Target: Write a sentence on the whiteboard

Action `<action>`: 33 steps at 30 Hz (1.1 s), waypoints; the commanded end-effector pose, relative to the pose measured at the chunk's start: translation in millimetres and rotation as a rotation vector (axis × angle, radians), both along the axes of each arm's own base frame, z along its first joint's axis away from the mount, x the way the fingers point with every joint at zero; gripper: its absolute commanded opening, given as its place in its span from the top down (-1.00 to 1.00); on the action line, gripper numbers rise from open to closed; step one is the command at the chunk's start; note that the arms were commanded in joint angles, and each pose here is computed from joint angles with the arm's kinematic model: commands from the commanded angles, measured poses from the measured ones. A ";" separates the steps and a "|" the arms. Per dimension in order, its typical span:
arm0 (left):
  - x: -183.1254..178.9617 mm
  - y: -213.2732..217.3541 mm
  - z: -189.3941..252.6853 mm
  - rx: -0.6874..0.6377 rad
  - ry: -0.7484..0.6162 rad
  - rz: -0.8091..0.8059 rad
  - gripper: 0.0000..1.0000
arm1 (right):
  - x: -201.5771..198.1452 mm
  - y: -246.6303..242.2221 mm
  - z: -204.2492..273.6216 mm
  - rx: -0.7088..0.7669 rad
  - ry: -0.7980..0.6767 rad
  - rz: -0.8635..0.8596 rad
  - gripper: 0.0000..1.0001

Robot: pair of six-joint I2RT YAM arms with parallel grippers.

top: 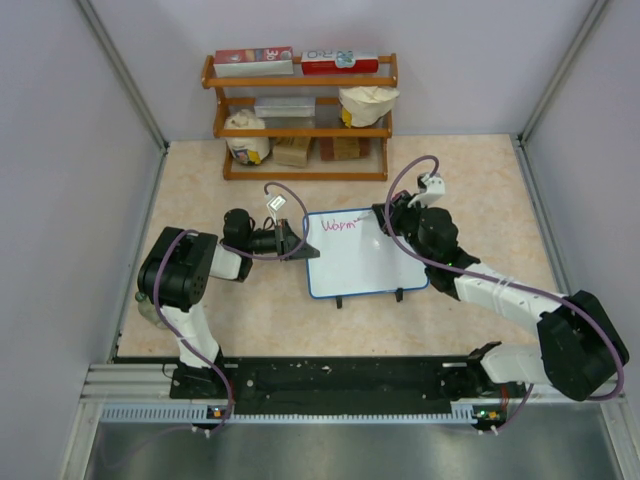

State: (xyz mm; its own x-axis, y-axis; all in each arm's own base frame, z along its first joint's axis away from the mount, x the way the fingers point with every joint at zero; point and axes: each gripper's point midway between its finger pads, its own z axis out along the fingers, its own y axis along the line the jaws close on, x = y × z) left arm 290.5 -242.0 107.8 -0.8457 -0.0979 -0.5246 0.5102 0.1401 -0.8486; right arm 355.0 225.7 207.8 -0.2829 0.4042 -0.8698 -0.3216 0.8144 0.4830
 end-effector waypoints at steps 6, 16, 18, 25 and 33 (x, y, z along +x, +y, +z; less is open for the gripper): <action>4.4 -1.1 2.8 -0.005 -0.016 -0.001 1.00 | -1.3 -4.0 5.1 0.015 -0.017 -0.002 1.00; 5.0 -0.6 2.8 -0.005 -0.016 0.002 1.00 | -9.1 -6.3 -2.0 0.010 -0.004 0.010 1.00; 5.0 -0.6 3.2 -0.005 -0.017 0.002 1.00 | -10.6 -6.7 -5.4 0.008 0.004 0.015 1.00; 5.0 -0.6 2.8 -0.005 -0.016 0.002 1.00 | -14.6 -6.7 -12.3 0.005 0.016 0.023 1.00; 5.3 -0.6 2.9 -0.005 -0.017 0.004 1.00 | -13.3 -16.0 -11.3 -0.008 0.017 -0.023 1.00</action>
